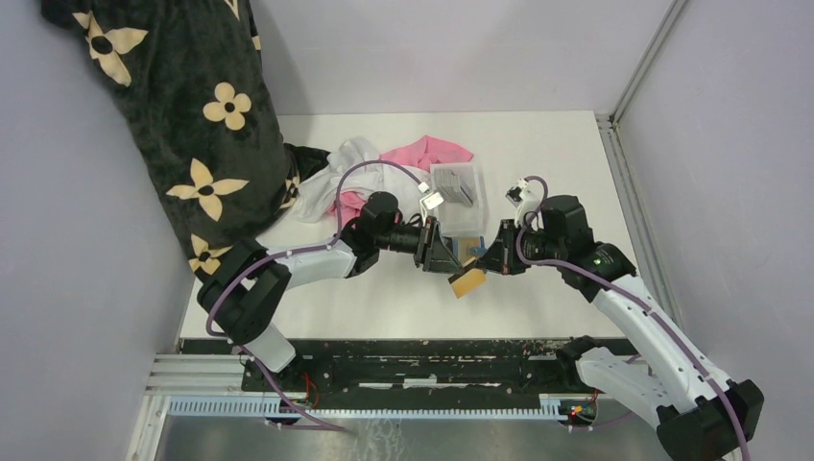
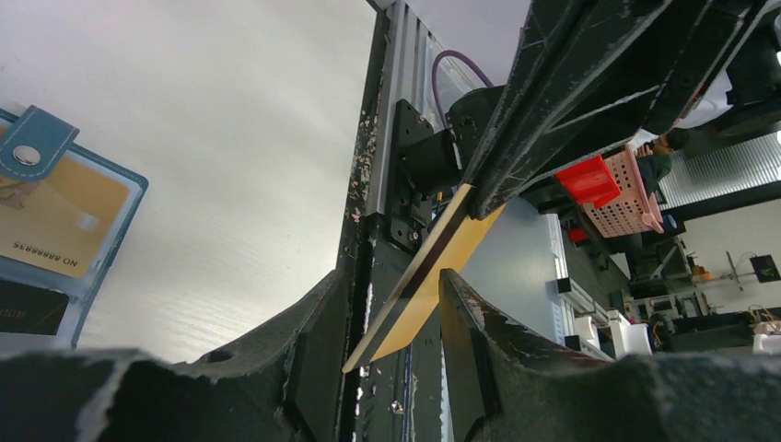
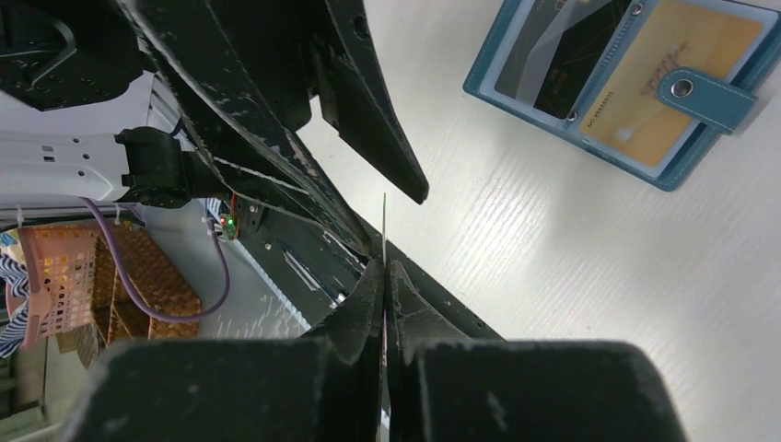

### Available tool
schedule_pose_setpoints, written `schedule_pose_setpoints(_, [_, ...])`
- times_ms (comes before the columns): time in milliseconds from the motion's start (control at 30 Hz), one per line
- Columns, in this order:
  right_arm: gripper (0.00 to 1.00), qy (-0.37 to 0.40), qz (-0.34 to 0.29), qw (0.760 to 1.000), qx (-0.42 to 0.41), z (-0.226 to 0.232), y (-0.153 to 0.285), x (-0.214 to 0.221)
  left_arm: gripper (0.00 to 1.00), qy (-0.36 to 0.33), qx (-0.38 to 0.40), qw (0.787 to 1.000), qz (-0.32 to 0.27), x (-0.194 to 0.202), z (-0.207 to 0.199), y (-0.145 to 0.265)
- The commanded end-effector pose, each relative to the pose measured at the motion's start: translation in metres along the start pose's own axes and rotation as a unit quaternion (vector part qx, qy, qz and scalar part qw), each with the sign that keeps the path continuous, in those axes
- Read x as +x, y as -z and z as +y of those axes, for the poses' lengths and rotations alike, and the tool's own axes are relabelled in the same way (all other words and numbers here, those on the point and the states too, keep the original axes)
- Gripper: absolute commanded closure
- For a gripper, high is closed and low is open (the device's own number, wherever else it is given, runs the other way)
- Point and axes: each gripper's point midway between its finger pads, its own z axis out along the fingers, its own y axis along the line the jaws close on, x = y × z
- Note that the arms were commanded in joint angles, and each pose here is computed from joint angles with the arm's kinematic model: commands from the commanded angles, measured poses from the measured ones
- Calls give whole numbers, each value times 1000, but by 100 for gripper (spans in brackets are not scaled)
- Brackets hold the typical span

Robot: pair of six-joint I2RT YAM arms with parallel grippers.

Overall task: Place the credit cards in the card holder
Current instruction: Pick up the credit card from the storage box.

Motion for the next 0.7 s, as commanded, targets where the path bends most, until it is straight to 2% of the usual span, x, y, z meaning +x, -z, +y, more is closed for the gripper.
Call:
schedule_pose_setpoints(0, [99, 12, -11, 999, -35, 11, -5, -11, 51, -8, 32, 999, 15, -3, -10, -6])
schedule_pose_setpoints(133, [99, 8, -5, 999, -35, 9, -10, -12, 52, -9, 42, 999, 23, 0, -11, -6])
schedule_pose_setpoints(267, [99, 1, -1, 999, -36, 4, -16, -15, 60, -12, 59, 998, 25, 0, -18, -5])
schedule_pose_setpoints(467, [98, -13, -1, 999, -33, -4, -25, -20, 92, -5, 75, 997, 33, 5, -20, -6])
schedule_pose_setpoints(500, [94, -14, -2, 999, -32, -5, -25, -21, 96, -5, 73, 997, 33, 6, -19, -6])
schedule_pose_setpoints(667, [69, -20, -13, 999, -25, -11, -26, -29, 97, -5, 41, 999, 14, 3, -9, -6])
